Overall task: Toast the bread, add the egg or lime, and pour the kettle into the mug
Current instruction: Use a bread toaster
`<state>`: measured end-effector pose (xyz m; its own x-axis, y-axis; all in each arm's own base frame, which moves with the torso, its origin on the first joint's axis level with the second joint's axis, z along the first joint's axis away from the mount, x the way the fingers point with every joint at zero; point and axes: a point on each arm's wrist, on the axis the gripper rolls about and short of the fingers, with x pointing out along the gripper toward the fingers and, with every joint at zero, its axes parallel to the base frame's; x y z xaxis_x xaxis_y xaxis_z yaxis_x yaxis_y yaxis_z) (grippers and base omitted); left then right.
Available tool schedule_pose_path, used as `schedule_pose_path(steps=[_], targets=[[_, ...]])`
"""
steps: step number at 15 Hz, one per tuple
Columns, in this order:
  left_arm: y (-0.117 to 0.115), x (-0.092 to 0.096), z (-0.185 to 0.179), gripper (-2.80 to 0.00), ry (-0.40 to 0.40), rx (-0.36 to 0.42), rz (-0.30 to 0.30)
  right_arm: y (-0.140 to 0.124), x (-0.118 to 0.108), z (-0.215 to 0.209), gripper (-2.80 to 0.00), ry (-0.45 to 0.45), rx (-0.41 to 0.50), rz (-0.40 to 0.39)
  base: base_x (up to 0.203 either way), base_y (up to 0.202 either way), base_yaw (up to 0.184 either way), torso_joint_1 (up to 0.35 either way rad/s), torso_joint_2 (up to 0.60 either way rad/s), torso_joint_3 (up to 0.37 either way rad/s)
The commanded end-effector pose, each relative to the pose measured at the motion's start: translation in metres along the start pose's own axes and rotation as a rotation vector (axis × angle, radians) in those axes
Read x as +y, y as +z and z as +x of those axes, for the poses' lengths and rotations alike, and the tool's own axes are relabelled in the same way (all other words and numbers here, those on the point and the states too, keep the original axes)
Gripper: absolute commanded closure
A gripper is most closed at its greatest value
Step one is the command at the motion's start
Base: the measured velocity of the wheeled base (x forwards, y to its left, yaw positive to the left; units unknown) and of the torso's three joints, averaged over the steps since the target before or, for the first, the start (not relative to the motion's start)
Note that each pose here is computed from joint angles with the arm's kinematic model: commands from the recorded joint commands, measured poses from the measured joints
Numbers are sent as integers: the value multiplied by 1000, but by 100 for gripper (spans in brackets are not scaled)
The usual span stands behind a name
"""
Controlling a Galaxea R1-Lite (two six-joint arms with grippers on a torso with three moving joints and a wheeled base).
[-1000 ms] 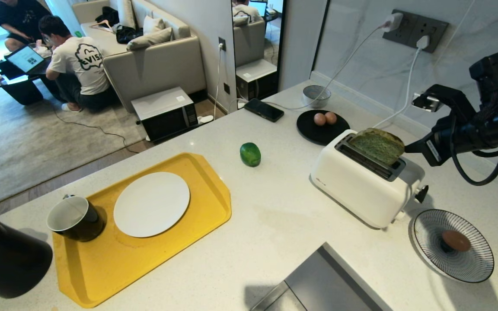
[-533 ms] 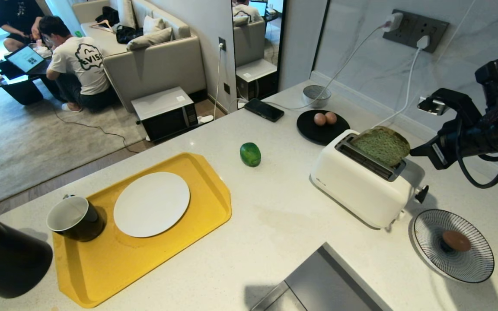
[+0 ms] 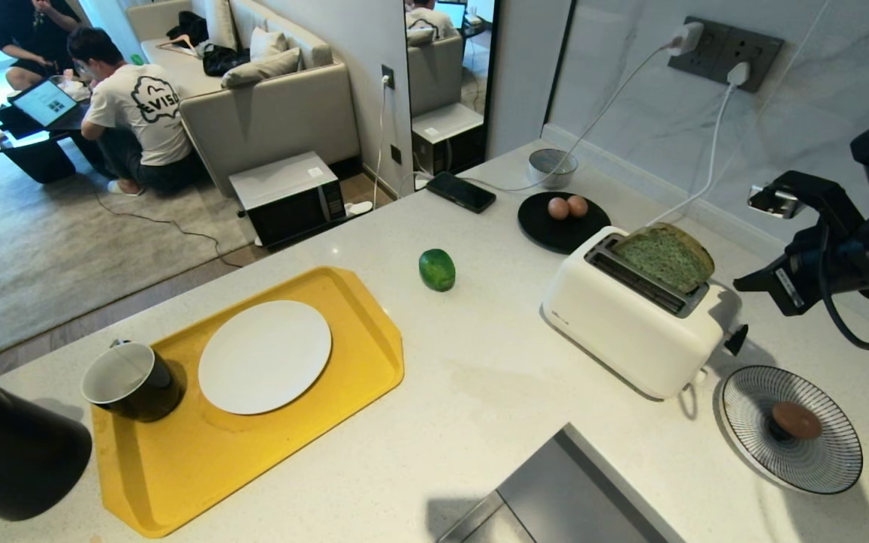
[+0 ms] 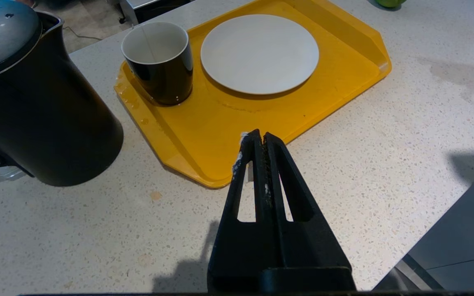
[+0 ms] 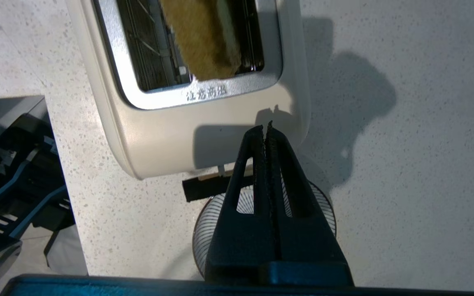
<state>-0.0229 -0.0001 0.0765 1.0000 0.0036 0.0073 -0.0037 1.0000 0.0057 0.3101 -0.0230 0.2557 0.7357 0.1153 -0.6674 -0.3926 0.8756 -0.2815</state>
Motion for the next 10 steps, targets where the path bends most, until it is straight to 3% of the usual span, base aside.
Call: schedule_pose_path(steps=[1, 10], targets=[[0, 0, 0, 0, 1, 1, 0, -10, 2, -5, 0, 4, 22, 8, 0, 0, 0, 0, 0, 0], [0, 0, 0, 0, 1, 1, 0, -33, 11, 9, 0, 52, 112, 28, 0, 0, 0, 0, 0, 0]])
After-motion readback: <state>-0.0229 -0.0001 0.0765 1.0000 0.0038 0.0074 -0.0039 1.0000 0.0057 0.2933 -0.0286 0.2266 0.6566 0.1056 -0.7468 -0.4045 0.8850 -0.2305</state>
